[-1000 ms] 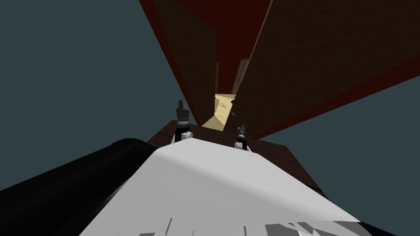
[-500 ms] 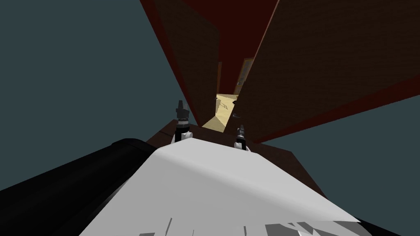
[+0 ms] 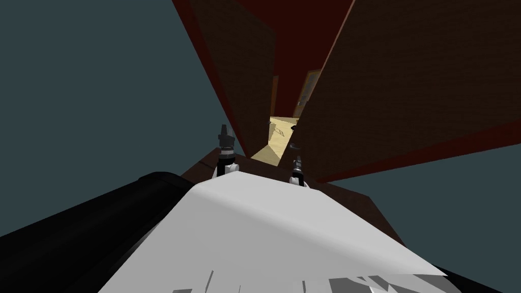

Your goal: Push the door open

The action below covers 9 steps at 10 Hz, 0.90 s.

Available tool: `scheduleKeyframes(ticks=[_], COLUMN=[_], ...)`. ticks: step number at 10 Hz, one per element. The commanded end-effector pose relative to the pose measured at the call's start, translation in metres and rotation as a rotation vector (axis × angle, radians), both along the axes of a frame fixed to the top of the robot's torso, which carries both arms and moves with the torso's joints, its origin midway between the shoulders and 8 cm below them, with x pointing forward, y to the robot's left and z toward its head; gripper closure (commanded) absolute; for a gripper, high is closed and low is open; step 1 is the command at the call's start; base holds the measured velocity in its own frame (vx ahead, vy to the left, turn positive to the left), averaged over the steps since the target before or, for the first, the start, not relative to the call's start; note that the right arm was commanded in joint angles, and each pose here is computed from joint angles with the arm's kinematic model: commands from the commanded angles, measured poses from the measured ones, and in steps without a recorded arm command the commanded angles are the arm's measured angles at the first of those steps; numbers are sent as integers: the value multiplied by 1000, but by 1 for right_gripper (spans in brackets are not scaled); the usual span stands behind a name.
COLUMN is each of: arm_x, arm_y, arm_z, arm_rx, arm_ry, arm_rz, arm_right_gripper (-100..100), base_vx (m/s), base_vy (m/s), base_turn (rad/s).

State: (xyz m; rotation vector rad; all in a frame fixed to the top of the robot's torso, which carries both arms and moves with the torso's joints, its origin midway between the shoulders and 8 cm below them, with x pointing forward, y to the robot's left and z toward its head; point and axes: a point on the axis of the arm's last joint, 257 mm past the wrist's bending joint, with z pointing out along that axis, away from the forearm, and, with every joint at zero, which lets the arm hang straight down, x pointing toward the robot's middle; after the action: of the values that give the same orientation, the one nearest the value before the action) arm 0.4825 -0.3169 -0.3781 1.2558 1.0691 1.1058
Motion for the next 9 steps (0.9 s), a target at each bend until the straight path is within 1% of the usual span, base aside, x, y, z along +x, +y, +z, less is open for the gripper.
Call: scheduleKeyframes(ticks=[1,2,3,4,5,7,9], arm_x=[-1,-1,-2,-1,-1,-2,-2], arm_y=[0,1,1,1,0,-2,-4], arm_z=[-6,-11,-13,-11,-12,-12,-12], arm_rx=[2,3,4,3,3,4,4], arm_ry=[15,27,31,27,28,29,30], arm_rz=[-2,-3,-3,-3,-6,-10,-15], arm_right_gripper=[-100,-100,-100,-100,-100,-100,-100], base_vx=[83,94,77,30,108,183,191], base_vy=[-40,-48,-31,-11,-8,-17,-58], base_turn=[82,105,63,9,21,22,26])
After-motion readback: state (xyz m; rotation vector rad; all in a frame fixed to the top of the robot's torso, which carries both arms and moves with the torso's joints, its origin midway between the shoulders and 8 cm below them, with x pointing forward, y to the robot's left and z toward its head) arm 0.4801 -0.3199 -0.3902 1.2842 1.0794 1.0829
